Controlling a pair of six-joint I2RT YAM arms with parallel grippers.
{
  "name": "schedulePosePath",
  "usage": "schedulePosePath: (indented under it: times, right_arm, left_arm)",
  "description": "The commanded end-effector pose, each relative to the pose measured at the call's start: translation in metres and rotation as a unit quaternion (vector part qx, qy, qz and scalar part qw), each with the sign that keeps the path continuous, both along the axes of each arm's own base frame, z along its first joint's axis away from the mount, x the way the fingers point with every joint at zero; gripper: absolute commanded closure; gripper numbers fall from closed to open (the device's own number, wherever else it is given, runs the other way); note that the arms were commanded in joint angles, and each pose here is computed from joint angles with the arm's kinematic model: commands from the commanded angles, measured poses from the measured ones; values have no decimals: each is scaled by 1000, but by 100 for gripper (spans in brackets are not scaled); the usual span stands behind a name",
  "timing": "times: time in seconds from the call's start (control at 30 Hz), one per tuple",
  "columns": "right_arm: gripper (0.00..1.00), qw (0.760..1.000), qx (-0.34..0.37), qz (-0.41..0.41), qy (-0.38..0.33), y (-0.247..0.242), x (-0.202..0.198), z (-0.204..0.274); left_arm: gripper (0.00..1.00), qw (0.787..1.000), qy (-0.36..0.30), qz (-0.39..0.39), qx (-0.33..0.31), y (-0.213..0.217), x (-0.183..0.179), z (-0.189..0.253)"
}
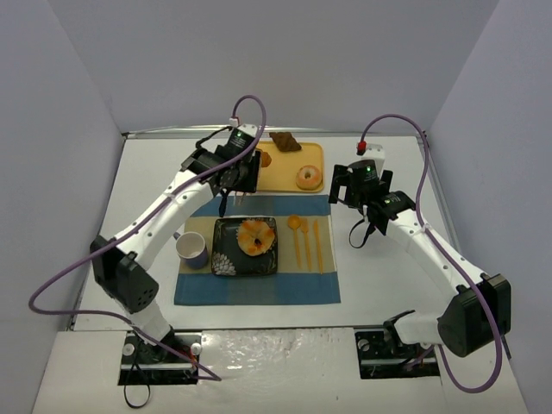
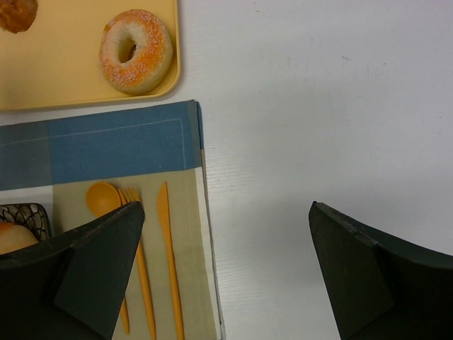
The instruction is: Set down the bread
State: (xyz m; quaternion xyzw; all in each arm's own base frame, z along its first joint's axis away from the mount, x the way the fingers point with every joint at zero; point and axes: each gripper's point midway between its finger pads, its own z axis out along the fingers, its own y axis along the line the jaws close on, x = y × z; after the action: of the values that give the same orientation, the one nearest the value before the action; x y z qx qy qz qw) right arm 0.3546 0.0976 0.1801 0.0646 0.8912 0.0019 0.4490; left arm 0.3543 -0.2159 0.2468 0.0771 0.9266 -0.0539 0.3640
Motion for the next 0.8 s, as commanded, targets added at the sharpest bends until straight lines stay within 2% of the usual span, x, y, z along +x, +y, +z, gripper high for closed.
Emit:
schedulePosePath:
  times: [0.0,0.3,0.77]
  right_arm:
    - [0,1000,15,-5,-23,2,6,8]
    - [0,1000,21,-1,-19,6,3,2]
    - [0,1000,21,2,-15,7,2,-3]
  left_arm:
    - [100,998,-40,40,-18,32,-40,33]
    - [100,998,-2,65,11,59,-94,-3]
    - [100,996,30,81,18,70,-124,-39]
